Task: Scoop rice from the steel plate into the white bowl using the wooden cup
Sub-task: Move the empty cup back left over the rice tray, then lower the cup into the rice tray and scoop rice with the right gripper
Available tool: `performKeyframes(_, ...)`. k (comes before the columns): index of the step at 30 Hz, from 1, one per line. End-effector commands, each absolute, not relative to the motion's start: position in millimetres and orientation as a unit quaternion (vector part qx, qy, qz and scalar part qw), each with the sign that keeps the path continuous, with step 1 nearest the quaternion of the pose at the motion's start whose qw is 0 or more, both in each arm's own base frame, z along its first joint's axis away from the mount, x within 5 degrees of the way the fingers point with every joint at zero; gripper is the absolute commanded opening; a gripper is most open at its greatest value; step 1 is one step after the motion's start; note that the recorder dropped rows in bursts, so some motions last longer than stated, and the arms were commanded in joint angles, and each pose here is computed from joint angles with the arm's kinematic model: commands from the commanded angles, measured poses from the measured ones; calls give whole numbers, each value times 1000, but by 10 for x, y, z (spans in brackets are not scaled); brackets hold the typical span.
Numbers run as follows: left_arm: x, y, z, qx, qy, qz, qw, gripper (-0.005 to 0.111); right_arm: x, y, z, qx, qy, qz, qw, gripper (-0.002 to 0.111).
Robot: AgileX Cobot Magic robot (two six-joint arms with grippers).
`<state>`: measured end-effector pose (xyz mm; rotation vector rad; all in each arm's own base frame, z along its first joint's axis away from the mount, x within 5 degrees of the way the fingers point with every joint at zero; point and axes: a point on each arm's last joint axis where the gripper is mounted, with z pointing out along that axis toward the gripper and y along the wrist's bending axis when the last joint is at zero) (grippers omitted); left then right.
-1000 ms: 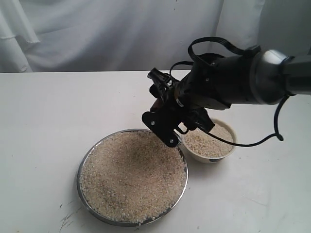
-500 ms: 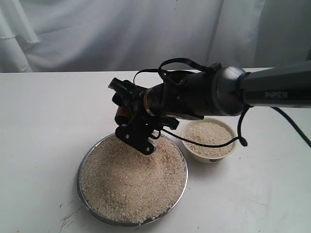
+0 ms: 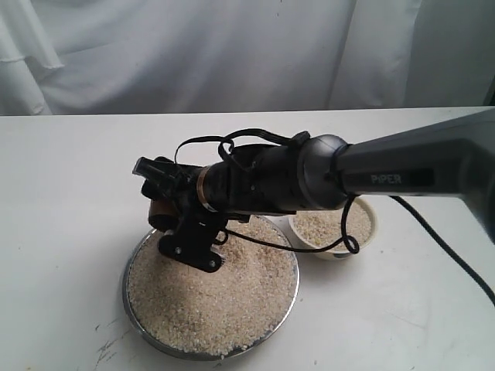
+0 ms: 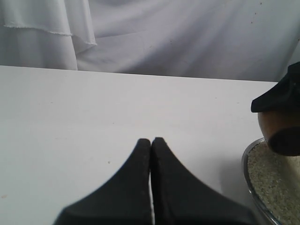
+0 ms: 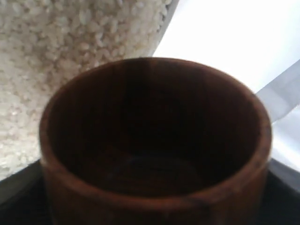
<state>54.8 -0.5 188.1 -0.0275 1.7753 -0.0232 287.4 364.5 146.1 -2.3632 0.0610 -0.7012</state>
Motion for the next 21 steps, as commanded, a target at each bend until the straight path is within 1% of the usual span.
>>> performKeyframes(1,547,-5,1874,-13,773,-12,634,0,2859,3706,1425,-902,-3,-269,338,0)
performKeyframes(6,547,-5,1874,-13,773,-12,634,0,2838,3727,1270,-909,-32,-268,319,0)
performKeyframes(11,547,-5,1874,-13,773,-12,634,0,2781,3712,1225,-919,-57,-286,264,0)
performKeyframes(14,547,-5,1874,-13,773,-12,634,0,2717,3624,1104,-927,-79,-279,236,0)
performKeyframes(21,547,-5,1874,-13,773,-12,634,0,2676,3526,1060,-938,-45,-265,217,0)
